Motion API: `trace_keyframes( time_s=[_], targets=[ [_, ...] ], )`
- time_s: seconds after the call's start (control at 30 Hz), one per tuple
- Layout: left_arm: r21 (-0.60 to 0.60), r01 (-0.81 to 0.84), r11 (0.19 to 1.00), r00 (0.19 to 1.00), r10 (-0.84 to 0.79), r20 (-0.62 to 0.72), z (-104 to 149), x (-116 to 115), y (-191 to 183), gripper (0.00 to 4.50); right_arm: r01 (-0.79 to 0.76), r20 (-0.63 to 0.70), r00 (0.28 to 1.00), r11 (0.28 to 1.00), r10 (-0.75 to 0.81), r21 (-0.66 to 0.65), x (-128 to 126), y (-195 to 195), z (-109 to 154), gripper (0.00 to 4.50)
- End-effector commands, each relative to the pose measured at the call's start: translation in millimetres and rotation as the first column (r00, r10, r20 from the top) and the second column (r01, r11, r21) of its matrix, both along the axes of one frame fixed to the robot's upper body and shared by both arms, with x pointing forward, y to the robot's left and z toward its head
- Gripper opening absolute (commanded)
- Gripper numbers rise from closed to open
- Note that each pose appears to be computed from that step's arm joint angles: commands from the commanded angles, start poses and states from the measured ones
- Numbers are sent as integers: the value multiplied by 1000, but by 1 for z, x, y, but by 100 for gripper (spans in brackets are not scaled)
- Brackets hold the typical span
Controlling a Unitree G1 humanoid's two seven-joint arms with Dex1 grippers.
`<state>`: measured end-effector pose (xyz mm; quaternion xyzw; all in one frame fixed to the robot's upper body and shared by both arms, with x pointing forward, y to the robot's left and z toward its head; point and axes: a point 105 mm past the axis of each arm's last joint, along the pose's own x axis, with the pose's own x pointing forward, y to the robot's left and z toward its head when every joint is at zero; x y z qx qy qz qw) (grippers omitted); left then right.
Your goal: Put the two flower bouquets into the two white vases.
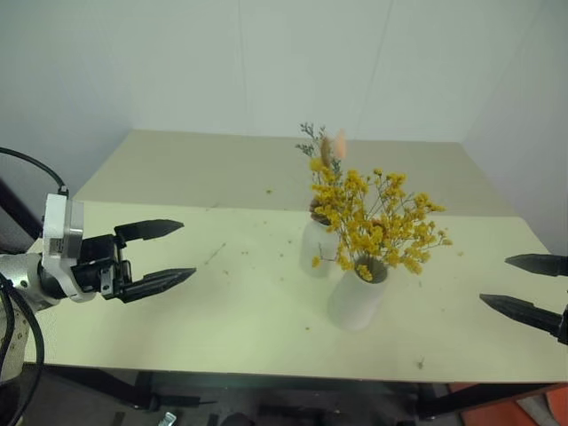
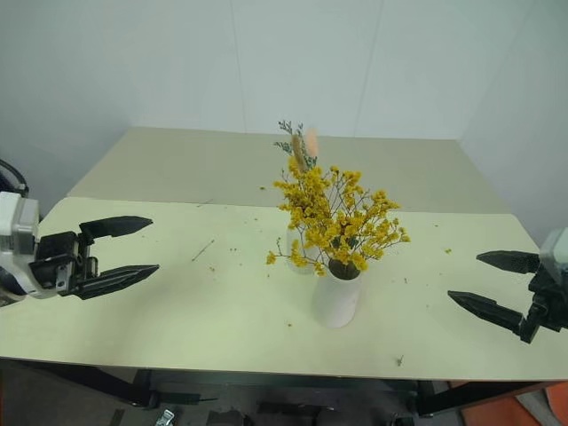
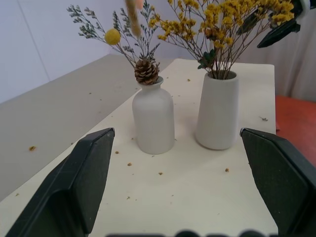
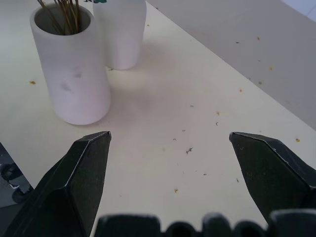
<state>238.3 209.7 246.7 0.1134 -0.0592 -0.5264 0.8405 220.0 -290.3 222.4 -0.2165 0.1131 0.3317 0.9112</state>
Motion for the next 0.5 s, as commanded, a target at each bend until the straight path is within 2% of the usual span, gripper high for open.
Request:
trace_keyframes(
  time_s=[0.03, 0.5],
  targets=[
    [8, -6, 1000, 999, 6, 45, 14, -6, -5, 447, -21, 37, 999, 999, 22, -30, 4, 2, 7, 450],
    [7, 40, 999, 999, -40, 28, 19, 2, -18, 447, -18, 41, 999, 998, 20, -59, 1, 2, 11, 450]
  ],
)
